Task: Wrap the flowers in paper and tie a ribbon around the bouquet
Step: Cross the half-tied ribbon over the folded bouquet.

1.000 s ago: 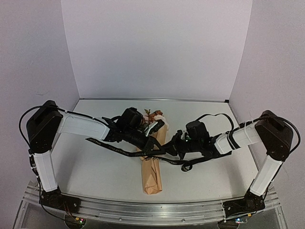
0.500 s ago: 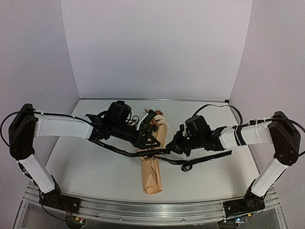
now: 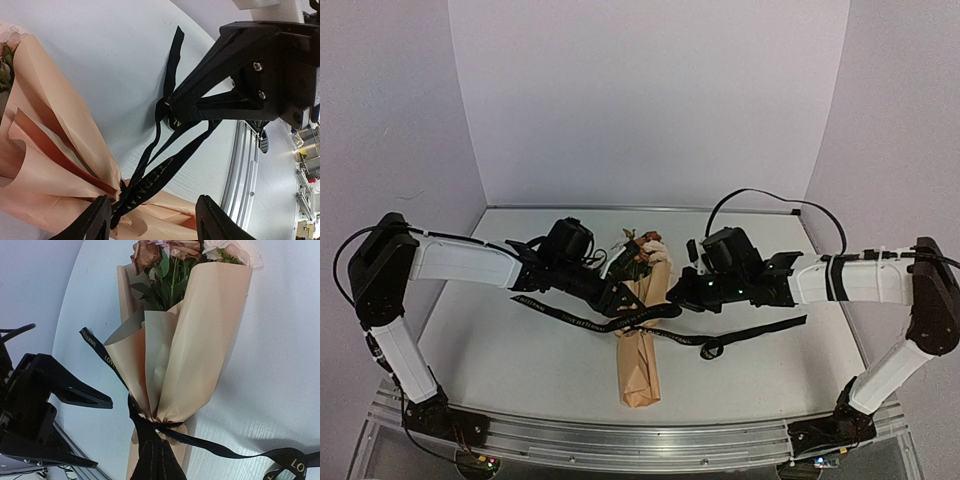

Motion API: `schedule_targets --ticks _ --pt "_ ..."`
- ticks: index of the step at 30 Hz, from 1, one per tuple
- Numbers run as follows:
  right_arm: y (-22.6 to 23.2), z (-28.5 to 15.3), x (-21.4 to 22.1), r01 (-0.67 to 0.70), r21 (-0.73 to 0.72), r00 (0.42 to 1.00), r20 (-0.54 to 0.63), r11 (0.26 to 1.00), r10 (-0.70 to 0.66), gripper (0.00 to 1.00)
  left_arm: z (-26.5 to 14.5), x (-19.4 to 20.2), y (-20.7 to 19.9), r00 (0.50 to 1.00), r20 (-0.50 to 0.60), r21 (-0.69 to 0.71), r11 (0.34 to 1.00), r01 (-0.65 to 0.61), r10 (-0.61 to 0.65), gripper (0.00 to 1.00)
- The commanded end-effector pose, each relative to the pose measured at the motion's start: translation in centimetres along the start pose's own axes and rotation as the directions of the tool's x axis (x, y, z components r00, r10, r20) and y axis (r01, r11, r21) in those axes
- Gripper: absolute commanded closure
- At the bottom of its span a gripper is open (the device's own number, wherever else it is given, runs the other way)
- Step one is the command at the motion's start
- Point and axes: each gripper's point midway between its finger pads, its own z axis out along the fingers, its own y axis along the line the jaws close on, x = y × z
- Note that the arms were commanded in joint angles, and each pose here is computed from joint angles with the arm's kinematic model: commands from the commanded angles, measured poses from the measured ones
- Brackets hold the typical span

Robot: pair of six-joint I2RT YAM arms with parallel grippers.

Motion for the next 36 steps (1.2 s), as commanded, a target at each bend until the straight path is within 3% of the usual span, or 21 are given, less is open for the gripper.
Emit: schedule_targets --ticks 1,22,36 --pt "1.7 -1.9 -2.4 0.068 -0.007 0.994 0.089 0.998 -0.068 1.00 0.1 -3.2 -1.1 0.995 0.072 0.046 0.997 -0.068 0.064 0.40" --pt "2.5 -3.0 -3.0 0.051 -0.018 0.987 0.154 0.999 -0.047 1.00 3.3 -1.9 -1.6 0.997 0.024 0.030 0.997 -0.075 0.075 0.43" --pt "1.5 -2.9 -3.3 -0.042 0.019 0.981 0.192 0.999 0.037 1.00 4.8 -0.9 -0.6 0.995 -0.008 -0.086 0.991 -0.099 0.098 0.54"
